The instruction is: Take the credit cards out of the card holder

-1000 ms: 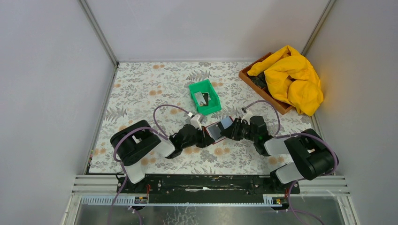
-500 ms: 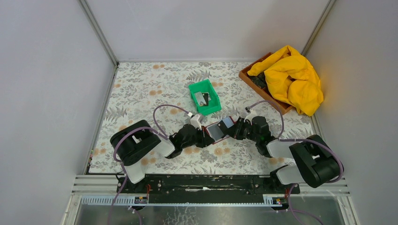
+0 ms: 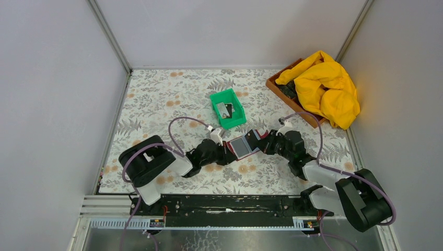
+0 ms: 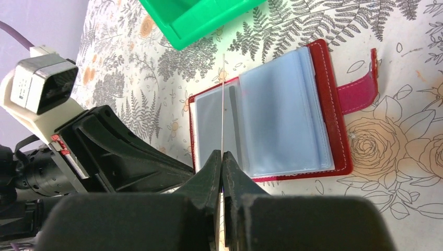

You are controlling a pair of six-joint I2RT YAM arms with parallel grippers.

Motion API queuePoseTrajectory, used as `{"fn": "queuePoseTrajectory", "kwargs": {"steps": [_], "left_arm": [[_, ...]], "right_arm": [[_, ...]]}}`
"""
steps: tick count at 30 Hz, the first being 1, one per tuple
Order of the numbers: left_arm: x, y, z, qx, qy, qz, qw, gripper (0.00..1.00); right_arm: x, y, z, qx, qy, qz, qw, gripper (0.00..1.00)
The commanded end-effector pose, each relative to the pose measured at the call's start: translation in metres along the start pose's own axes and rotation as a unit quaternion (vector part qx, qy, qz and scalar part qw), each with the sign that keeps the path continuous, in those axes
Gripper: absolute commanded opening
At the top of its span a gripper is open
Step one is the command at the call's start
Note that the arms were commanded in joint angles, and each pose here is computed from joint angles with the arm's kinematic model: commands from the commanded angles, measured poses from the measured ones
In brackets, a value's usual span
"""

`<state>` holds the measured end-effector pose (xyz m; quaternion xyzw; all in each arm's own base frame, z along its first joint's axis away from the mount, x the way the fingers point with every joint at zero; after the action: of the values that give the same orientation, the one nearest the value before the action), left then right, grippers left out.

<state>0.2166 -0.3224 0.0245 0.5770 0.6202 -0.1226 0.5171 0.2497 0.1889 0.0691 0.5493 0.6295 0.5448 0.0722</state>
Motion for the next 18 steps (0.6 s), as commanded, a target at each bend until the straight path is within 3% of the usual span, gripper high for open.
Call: {"fn": "queuePoseTrajectory", "kwargs": {"steps": [1,9,18], "left_arm": [[-0.002,0.006,-0.011,-0.01,-0.005,0.016,1.0,0.0],[-0.006,0.008,-0.022,-0.019,-0.016,0.027,0.999,0.0],[-0.003,0.007,-0.031,-0.024,-0.017,0.032,0.999,0.0]], "right_arm": [[0.007,0.024,-0.003,-0.031,0.002,-0.017,0.999,0.0],[0.041,0.077,0.022,-0.065,0.062,0.001,0.996,0.0],[0.055,0.129,0.083,-0.067,0.052,-0.037,0.996,0.0]]}}
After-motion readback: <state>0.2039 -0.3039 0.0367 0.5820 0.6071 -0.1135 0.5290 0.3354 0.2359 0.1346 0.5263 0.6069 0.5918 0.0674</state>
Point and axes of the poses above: each gripper's point midway between its finger pads, its own z axis out along the fingers, its own x axis along the line the jaws close on, y = z × x, the point moved 1 cm from there along -z, back along the fingers, and after that the axes turned 12 degrees about -z, right-handed, at the moved point
